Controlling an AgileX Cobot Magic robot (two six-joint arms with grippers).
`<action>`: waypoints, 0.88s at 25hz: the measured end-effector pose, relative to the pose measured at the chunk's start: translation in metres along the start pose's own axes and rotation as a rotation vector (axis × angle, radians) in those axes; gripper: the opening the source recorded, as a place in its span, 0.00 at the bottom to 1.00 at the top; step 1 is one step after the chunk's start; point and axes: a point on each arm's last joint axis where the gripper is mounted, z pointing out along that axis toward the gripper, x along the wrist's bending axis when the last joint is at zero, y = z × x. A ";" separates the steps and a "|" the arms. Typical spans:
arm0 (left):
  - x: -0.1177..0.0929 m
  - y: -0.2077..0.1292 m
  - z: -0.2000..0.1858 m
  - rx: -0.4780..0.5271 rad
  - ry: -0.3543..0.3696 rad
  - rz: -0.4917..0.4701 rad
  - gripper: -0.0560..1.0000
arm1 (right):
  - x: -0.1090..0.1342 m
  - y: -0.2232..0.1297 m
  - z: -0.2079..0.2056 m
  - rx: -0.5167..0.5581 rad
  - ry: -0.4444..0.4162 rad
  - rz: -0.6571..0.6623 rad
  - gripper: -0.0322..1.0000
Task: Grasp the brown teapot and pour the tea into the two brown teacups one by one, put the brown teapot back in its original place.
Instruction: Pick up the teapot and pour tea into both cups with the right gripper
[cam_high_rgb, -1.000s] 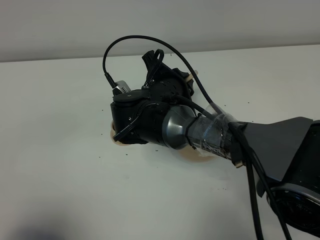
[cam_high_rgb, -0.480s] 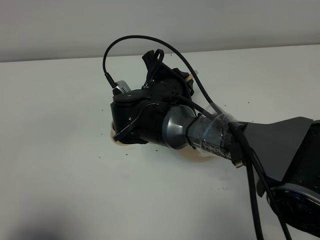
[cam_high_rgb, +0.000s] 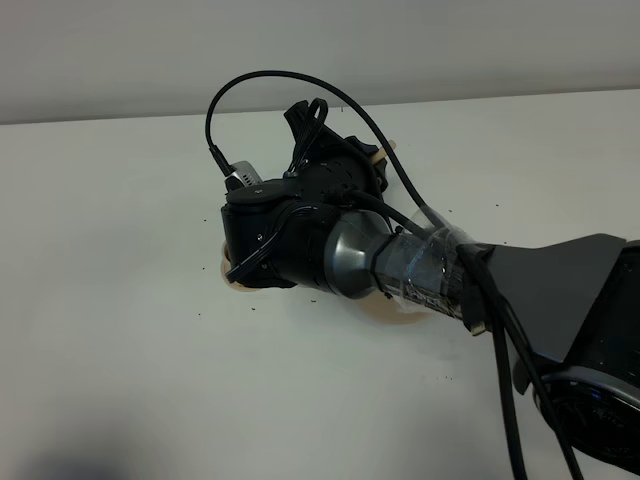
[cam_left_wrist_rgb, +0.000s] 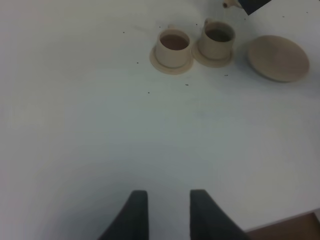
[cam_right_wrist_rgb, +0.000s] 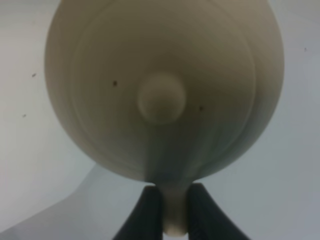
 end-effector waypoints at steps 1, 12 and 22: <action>0.000 0.000 0.000 0.000 0.000 0.000 0.27 | 0.000 0.000 0.000 0.000 0.000 0.000 0.14; 0.000 0.000 0.000 0.000 0.000 0.001 0.27 | 0.000 0.000 0.000 0.000 0.000 0.000 0.14; 0.000 0.000 0.000 0.000 0.000 0.001 0.27 | 0.002 0.001 0.000 -0.016 0.023 0.013 0.14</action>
